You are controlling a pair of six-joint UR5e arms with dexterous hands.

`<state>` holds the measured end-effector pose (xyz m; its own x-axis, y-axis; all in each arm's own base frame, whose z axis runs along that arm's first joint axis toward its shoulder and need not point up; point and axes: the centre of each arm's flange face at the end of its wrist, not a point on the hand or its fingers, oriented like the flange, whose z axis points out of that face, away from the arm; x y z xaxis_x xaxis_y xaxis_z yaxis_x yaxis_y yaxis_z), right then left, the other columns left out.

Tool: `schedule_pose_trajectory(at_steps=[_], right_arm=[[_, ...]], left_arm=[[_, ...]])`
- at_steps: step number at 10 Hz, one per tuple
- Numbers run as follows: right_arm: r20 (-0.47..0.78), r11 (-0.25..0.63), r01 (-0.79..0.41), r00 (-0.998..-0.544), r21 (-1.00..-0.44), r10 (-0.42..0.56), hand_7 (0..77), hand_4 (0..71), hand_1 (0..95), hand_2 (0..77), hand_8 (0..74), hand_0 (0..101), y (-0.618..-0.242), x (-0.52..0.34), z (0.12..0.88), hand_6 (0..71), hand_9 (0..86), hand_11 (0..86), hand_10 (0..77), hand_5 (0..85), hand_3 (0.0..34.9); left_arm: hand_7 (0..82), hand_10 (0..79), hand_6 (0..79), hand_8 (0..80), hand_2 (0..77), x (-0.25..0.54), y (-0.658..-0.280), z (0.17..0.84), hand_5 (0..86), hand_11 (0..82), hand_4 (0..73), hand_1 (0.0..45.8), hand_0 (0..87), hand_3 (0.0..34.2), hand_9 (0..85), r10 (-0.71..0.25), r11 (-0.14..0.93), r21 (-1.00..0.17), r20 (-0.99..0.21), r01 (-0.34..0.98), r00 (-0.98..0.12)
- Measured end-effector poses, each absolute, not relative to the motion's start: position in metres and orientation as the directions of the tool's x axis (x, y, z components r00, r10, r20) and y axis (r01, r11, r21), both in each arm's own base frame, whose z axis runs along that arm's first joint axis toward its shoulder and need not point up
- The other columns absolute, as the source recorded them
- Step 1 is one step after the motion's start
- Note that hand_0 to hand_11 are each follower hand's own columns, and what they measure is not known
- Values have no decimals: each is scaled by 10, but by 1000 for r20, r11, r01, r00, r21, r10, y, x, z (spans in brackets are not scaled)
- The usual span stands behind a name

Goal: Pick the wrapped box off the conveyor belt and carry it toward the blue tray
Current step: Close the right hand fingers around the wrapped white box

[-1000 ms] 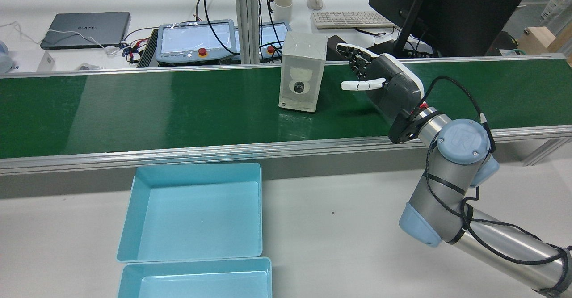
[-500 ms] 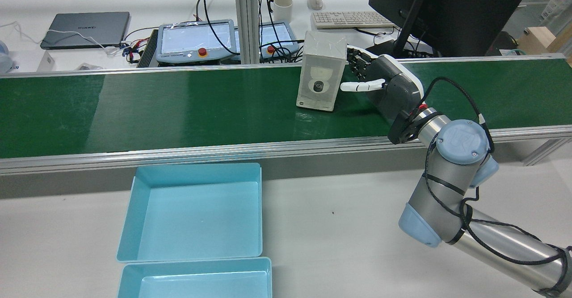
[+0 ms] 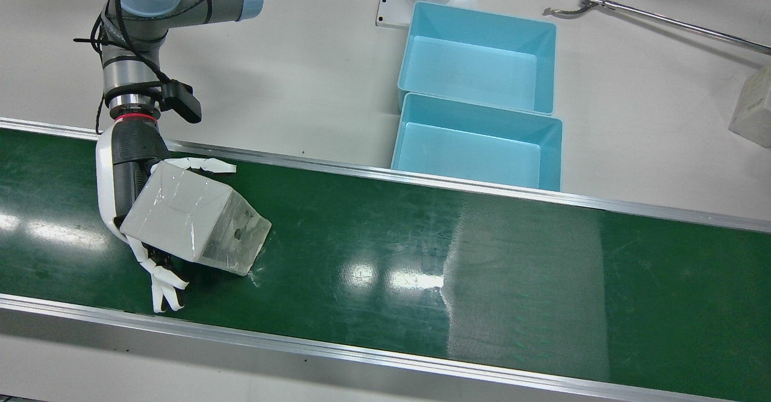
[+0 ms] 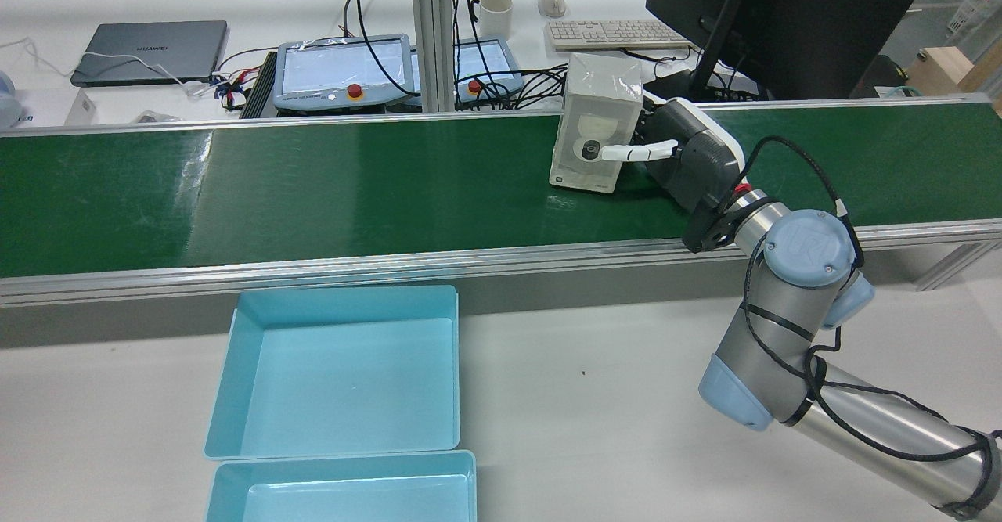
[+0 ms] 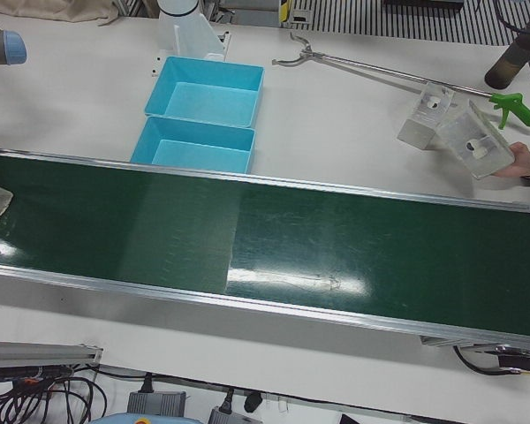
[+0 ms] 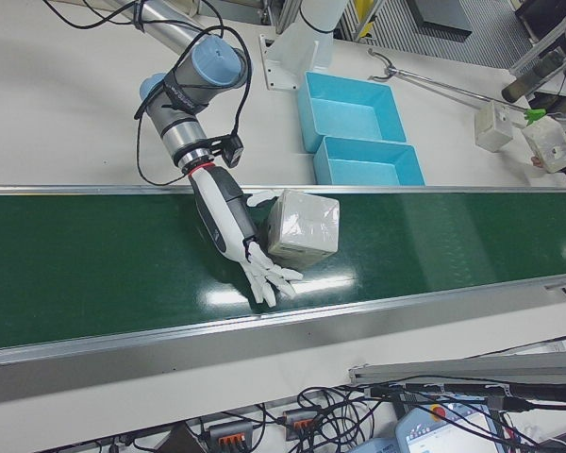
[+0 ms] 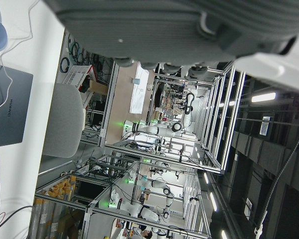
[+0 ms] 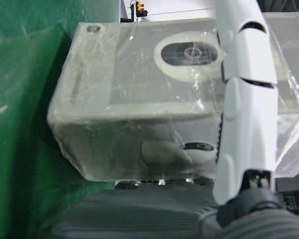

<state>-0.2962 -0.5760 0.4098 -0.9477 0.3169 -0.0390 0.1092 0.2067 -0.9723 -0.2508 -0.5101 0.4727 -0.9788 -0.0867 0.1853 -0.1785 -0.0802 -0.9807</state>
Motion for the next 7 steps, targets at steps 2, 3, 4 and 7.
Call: schedule_pose_trajectory(at_steps=[2, 3, 4, 7], right_arm=[[-39, 207, 109, -947, -972, 318, 131, 120, 213, 235, 65, 485, -576, -297, 409, 98, 109, 11, 0, 305, 0], [-38, 208, 109, -947, -972, 318, 131, 120, 213, 235, 65, 485, -576, -297, 408, 98, 109, 11, 0, 305, 0], [-37, 205, 107, -948, -973, 316, 131, 120, 213, 235, 65, 485, -577, -297, 406, 98, 109, 11, 0, 305, 0], [-37, 209, 102, -956, -973, 292, 344, 164, 49, 360, 425, 462, -587, -279, 373, 333, 420, 327, 365, 551, 0]], left_arm=[[5, 5, 5, 5, 11, -251, -510, 473, 11, 5, 0, 0, 0, 0, 5, -87, -80, -981, 185, -179, -979], [5, 5, 5, 5, 11, -251, -510, 473, 11, 5, 0, 0, 0, 0, 0, -87, -80, -981, 185, -179, -979], [5, 5, 5, 5, 11, -251, -510, 473, 11, 5, 0, 0, 0, 0, 0, -87, -80, -981, 185, -179, -979], [5, 0, 5, 5, 11, -251, -510, 473, 11, 5, 0, 0, 0, 0, 0, -87, -80, -981, 185, -179, -979]])
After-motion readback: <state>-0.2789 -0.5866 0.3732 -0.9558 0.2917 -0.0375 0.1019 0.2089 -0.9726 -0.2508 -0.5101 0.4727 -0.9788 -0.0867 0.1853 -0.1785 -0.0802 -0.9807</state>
